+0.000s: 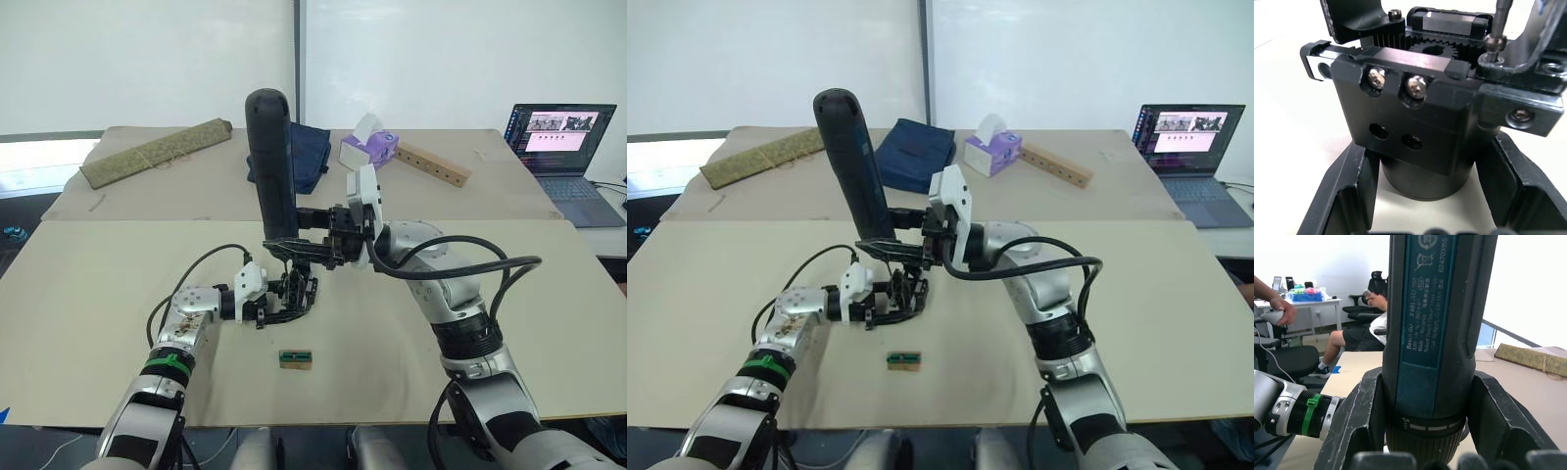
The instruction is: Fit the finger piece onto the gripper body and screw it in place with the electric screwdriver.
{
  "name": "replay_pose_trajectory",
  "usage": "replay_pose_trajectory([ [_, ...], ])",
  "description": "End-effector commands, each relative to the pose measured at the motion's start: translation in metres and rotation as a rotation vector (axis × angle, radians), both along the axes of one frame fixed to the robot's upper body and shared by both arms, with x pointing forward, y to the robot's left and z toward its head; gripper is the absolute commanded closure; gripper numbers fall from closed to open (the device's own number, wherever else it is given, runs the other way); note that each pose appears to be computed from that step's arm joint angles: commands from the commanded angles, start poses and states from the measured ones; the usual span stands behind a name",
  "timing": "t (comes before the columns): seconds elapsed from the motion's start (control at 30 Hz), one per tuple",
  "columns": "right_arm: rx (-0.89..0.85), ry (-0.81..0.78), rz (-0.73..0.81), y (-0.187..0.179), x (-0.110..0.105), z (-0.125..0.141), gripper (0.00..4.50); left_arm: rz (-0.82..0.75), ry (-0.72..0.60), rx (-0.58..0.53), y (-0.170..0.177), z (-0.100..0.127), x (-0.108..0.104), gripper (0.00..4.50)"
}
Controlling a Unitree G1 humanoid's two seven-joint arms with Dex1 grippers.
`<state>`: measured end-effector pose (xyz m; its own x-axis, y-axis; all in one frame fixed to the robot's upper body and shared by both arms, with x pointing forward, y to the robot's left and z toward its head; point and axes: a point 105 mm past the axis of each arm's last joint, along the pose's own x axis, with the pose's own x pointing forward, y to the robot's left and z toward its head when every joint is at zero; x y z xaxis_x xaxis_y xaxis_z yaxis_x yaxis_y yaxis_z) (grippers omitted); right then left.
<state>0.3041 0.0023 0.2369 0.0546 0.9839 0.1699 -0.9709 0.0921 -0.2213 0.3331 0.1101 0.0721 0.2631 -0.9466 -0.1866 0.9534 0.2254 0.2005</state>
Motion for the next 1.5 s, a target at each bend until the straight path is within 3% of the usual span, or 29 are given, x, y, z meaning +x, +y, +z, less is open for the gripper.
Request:
replay_pose_trajectory([
  [0.03, 0.001, -0.013, -0.01, -0.001, 0.001, -0.002, 2.57, -0.004, 0.004, 0.022, -0.002, -0.005, -0.001, 2.19],
  [1.13, -0.16, 0.134, -0.005, 0.009, -0.003, -0.066, 2.57, 0.009, 0.014, 0.022, 0.0, -0.006, -0.001, 2.19],
  [1.5, -0.098, 0.041, -0.004, 0.007, 0.0, -0.038, 2.57, 0.011, 0.022, 0.023, 0.001, -0.009, -0.003, 2.19],
])
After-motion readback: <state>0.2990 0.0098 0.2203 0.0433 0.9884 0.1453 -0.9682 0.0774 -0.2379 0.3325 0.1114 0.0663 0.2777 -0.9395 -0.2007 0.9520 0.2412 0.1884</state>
